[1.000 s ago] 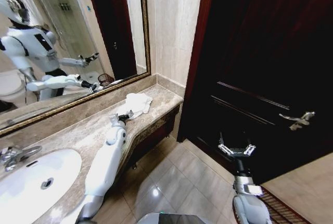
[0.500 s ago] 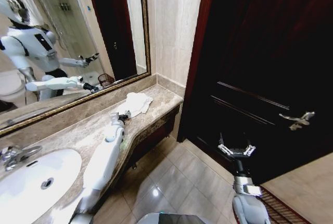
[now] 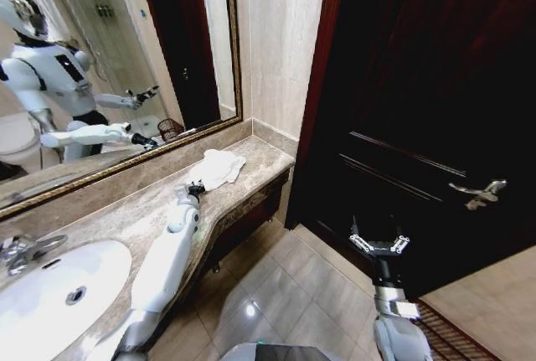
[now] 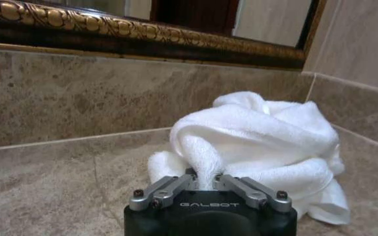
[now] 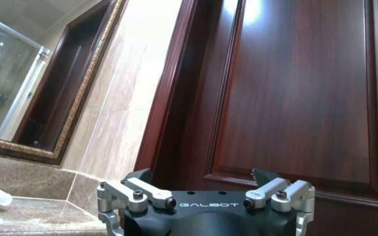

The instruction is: Discard the used towel into the hamper.

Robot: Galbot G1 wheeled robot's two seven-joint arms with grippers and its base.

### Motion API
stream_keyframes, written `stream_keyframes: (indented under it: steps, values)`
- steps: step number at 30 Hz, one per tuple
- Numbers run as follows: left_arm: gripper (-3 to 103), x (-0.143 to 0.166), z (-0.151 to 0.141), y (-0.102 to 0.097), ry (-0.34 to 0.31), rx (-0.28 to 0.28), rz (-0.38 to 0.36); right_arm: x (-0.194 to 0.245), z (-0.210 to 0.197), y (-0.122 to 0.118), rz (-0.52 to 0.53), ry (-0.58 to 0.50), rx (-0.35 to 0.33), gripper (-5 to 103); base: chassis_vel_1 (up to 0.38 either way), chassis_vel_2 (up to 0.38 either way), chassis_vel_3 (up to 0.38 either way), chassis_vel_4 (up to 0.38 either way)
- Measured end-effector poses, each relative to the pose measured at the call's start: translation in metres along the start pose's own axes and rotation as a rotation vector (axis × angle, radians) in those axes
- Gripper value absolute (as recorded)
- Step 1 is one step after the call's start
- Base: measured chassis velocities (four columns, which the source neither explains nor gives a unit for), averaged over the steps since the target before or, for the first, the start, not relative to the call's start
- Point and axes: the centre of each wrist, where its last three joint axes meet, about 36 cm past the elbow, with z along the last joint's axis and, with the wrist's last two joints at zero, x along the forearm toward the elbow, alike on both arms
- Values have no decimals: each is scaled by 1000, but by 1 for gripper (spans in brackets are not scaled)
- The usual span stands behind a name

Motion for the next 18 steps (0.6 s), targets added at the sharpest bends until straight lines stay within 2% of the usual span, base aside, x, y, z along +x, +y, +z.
stream_keyframes:
  steps: [3,9,12,13,15,16,17,18]
  values:
    - [3,6,0,1,-10,9,4,0,-1,1,0,-3,0,100,0,0,0,0]
    - [3,20,-2,6,-55,36,20,1,-1,2,-1,-7,0,100,0,0,0,0]
    - [3,42,-4,11,-146,47,86,4,-2,4,-1,-10,-5,100,0,0,0,0]
    - [3,42,-4,11,-146,47,86,4,-2,4,-1,-10,-5,100,0,0,0,0]
    - [3,56,-5,12,-192,46,118,5,-2,5,-2,-10,-7,100,0,0,0,0]
    - [3,78,-7,13,-253,40,158,6,-3,7,-5,-12,-8,100,0,0,0,0]
    - [3,90,-7,13,-288,40,179,6,-4,8,-6,-14,-9,100,0,0,0,0]
    - [3,90,-7,13,-288,40,179,6,-4,8,-6,-14,-9,100,0,0,0,0]
